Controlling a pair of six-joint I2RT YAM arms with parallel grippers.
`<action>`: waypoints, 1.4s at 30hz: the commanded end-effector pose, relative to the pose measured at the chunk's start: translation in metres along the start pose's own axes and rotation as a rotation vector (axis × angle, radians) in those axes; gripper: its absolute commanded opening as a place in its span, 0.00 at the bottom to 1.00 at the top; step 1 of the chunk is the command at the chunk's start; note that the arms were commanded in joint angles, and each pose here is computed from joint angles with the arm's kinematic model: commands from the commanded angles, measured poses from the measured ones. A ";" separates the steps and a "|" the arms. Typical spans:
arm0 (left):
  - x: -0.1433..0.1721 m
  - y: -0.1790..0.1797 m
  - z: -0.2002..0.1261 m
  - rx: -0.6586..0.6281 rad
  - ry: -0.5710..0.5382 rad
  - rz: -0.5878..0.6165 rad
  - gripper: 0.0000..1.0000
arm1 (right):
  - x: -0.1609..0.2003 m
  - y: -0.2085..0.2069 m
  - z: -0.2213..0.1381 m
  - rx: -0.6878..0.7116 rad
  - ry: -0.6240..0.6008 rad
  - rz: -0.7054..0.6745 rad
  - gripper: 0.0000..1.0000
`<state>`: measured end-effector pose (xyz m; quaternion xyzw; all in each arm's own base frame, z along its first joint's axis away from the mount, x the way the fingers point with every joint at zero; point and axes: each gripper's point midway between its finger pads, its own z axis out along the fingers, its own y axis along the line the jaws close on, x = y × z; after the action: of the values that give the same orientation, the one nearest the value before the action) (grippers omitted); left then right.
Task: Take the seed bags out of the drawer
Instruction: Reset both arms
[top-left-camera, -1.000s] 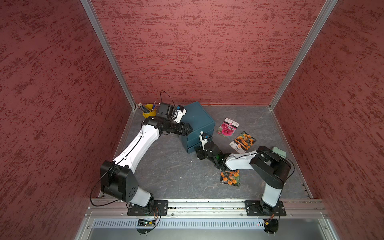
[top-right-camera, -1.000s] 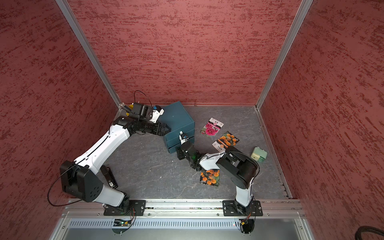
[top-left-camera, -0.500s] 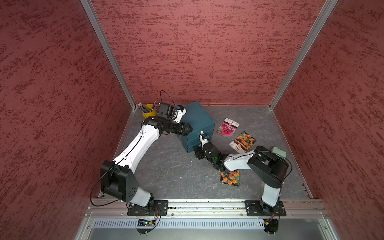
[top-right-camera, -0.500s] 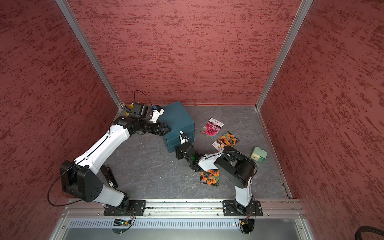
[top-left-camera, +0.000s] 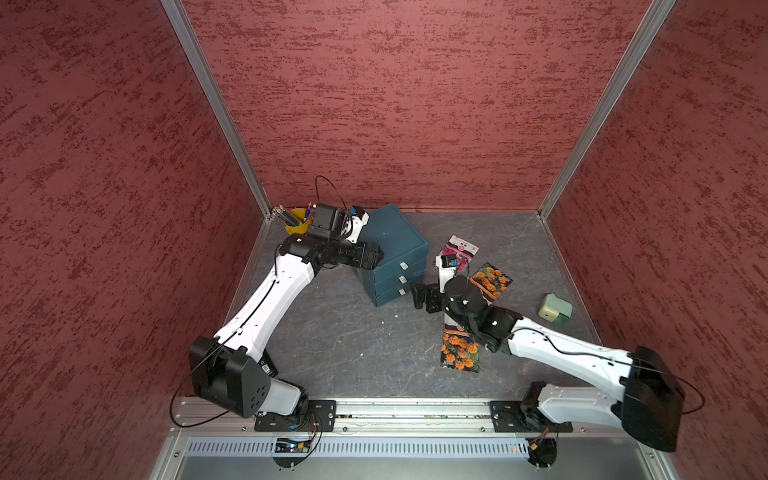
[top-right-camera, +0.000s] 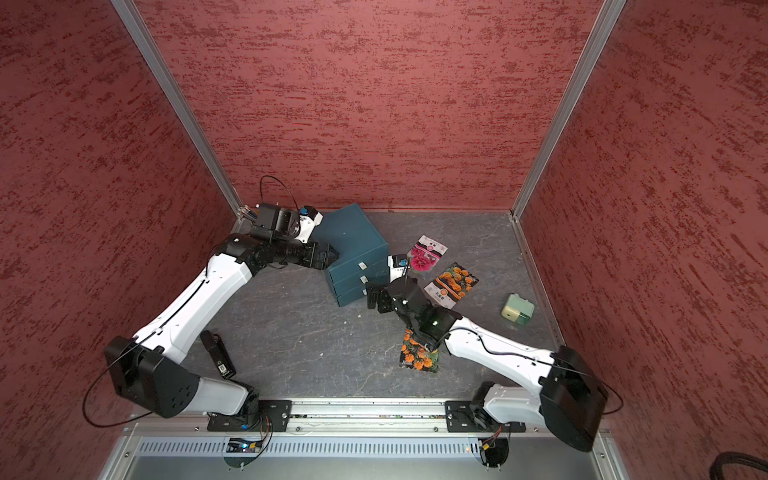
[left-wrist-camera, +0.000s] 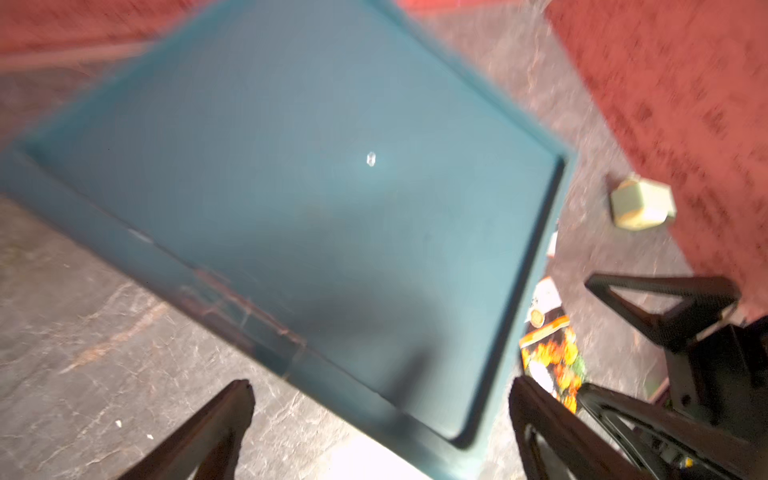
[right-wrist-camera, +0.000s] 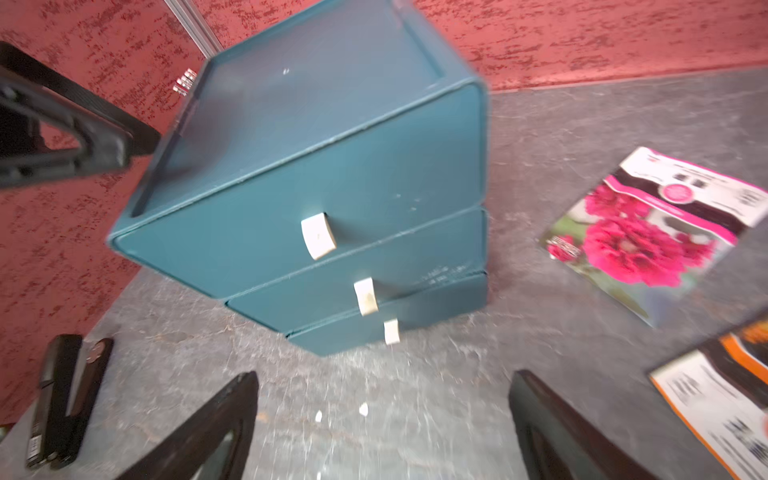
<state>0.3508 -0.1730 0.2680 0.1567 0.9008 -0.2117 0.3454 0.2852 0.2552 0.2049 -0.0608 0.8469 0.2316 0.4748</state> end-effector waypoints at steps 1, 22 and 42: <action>-0.022 -0.002 -0.032 -0.033 -0.152 -0.034 1.00 | 0.030 -0.038 -0.020 0.127 0.137 -0.014 0.99; 0.065 0.087 -0.050 -0.382 -0.396 -0.091 1.00 | -0.004 -0.202 -0.078 0.601 0.014 0.048 0.99; 0.079 0.190 0.002 -0.496 -0.583 -0.072 1.00 | -0.038 -0.296 0.014 0.702 -0.203 -0.143 0.99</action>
<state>0.3615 0.0049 0.1319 -0.0471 0.8389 -0.0158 0.5420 0.3933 -0.0085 0.1065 0.0817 0.8539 -0.1073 0.5026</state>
